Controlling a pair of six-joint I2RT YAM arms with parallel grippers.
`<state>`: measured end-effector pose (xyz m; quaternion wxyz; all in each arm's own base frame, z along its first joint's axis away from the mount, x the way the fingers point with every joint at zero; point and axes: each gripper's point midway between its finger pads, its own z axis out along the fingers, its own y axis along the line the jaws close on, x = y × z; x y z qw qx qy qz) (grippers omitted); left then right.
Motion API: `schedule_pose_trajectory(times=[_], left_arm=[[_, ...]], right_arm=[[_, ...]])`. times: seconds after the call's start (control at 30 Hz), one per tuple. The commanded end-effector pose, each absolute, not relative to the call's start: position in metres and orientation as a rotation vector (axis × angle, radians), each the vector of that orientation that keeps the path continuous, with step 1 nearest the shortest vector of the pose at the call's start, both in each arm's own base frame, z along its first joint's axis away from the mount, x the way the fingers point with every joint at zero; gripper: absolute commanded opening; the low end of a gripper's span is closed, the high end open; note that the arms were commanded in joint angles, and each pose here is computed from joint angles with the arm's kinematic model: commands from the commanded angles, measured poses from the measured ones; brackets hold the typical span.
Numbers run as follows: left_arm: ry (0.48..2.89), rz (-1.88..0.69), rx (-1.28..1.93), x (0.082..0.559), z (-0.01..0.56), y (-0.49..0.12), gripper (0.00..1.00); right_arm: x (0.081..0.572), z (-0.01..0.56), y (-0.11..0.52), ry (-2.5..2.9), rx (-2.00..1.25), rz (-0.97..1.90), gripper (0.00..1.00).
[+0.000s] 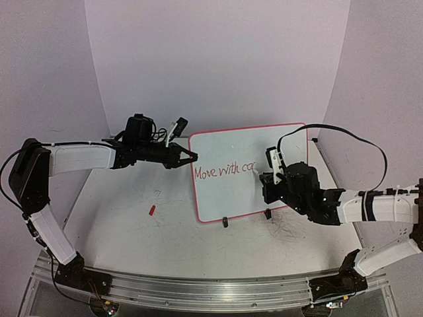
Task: Write a sentence on the whiteboard
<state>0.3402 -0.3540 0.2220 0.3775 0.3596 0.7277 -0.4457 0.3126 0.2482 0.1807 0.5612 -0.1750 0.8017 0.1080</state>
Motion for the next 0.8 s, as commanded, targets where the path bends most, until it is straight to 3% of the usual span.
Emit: schedule_pose_trajectory(times=[0.0,0.77], left_arm=[[1.852,-0.886,0.913,0.368,0.220,-0.338,0.00],[1.850,-0.894,0.917,0.367,0.220,-0.340,0.00]], right_arm=[[0.310,0.180,0.247,1.895,-0.404,0.265,0.00],[0.325,0.209,0.246,1.806,-0.317,0.245,0.00]])
